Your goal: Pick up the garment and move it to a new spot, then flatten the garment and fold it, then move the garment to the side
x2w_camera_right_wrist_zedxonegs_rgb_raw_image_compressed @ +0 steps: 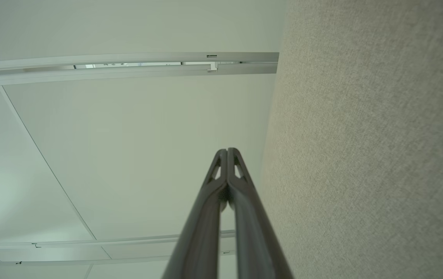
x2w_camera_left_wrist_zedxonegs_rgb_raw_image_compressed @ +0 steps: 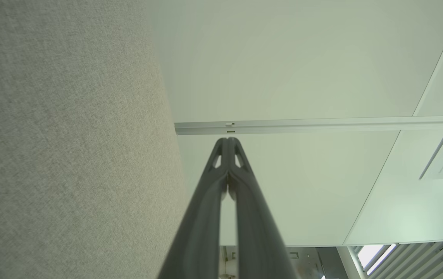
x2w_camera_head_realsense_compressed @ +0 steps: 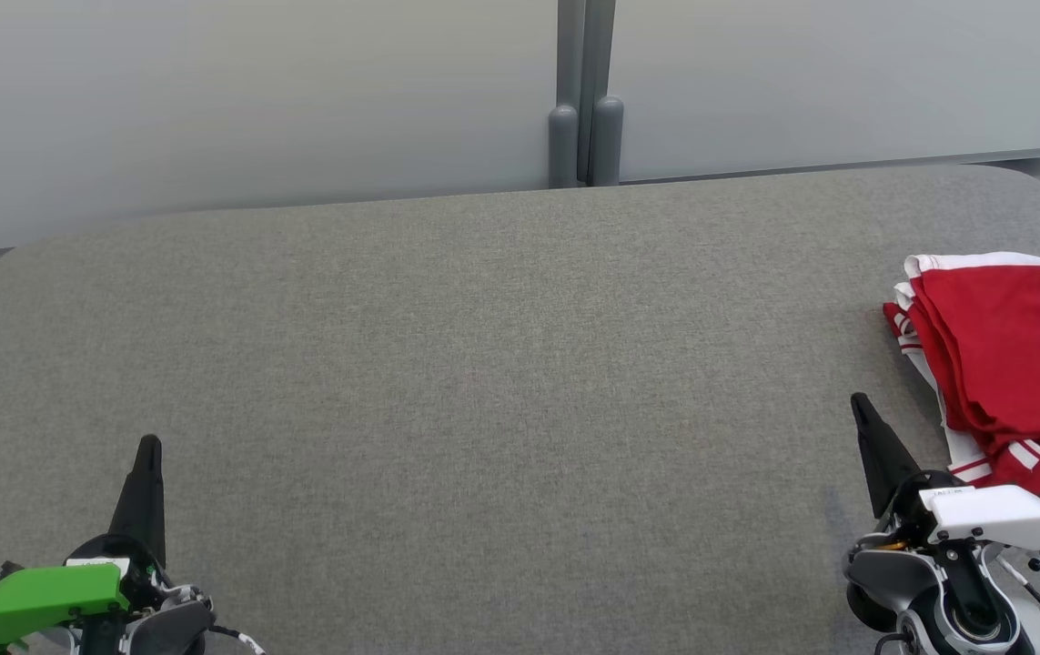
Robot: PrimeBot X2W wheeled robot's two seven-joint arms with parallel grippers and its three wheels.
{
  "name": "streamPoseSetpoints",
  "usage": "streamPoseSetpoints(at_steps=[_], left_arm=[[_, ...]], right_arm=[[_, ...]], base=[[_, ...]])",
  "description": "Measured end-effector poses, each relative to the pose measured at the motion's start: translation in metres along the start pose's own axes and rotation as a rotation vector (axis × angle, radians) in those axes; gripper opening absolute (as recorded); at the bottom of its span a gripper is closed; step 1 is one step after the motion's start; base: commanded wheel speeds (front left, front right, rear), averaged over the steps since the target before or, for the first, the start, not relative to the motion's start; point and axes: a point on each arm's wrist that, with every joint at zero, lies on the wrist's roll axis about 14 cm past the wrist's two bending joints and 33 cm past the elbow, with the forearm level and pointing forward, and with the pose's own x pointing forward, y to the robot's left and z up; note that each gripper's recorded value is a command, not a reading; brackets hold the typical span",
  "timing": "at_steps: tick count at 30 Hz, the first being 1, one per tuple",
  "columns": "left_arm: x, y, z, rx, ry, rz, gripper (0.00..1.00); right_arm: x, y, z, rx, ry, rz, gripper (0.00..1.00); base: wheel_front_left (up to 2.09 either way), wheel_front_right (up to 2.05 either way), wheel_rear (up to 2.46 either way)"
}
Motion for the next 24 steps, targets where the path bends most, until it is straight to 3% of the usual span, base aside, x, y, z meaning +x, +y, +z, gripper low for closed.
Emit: streamPoseSetpoints(at_steps=[24], left_arm=[[0.0000,0.0000,0.0003,-0.002,-0.002,0.000,0.00]], right_arm=[[0.0000,0.0000,0.0001,0.001,0.000,0.000,0.00]], base=[[0.00,0.00,0.00]])
